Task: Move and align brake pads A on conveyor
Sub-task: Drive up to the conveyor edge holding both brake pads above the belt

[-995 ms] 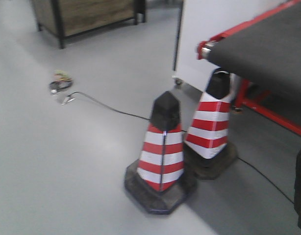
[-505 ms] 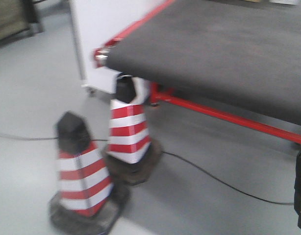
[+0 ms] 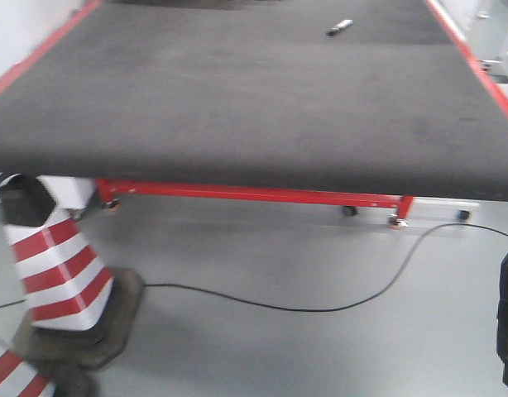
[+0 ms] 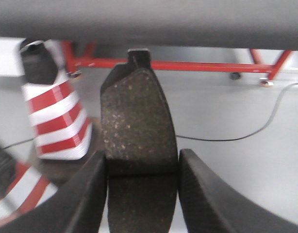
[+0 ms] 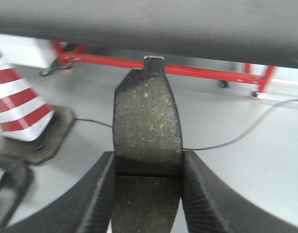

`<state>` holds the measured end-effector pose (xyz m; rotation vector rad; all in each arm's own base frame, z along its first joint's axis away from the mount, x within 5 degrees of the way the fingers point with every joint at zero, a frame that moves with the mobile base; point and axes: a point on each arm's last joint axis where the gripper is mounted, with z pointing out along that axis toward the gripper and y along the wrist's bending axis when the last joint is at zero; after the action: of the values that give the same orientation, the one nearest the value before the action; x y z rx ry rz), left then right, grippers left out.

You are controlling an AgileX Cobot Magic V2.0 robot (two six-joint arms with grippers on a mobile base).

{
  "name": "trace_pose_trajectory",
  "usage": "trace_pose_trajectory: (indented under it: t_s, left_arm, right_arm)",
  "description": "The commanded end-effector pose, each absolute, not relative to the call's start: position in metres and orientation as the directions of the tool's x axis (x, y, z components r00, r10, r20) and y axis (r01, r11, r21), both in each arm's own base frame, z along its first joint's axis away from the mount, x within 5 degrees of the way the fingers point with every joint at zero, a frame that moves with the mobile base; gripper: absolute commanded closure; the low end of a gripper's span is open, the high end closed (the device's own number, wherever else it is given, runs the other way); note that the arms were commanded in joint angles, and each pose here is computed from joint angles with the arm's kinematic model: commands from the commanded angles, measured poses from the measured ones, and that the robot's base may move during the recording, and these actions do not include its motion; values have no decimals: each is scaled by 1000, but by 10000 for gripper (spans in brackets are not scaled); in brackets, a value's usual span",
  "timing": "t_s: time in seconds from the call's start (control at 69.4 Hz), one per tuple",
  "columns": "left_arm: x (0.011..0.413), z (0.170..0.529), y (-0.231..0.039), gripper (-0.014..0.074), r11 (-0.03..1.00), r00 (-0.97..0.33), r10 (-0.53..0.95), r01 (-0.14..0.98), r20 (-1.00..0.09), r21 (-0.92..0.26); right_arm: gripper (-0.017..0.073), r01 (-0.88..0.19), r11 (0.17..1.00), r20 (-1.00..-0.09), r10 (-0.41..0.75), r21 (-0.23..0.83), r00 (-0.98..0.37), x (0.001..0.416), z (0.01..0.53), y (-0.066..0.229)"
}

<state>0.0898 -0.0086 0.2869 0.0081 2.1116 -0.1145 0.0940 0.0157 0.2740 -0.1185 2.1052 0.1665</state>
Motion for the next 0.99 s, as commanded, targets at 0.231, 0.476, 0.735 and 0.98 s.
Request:
trace_pose_trajectory:
  t_s: [0.231,0.476,0.735,0.98]
  left_arm:
    - [94,304,-9,601,993,-418,-64,59,-906,-98]
    - [94,304,-9,601,993,-418,-64,59,-906,-98]
    - [94,304,-9,601,993,-418,-64,59,-906,-98]
    - [94,304,-9,601,993,-418,-64,59,-906,-98]
  right_arm:
    - [535,-140,988,-910,-1,63,-415,98,290,14]
    - [535,-140,988,-910,-1,63,-415,98,290,14]
    - [535,-140,988,-910,-1,63,-415,98,290,14]
    - [535,-140,988,-910,-1,63,-415,98,290,14]
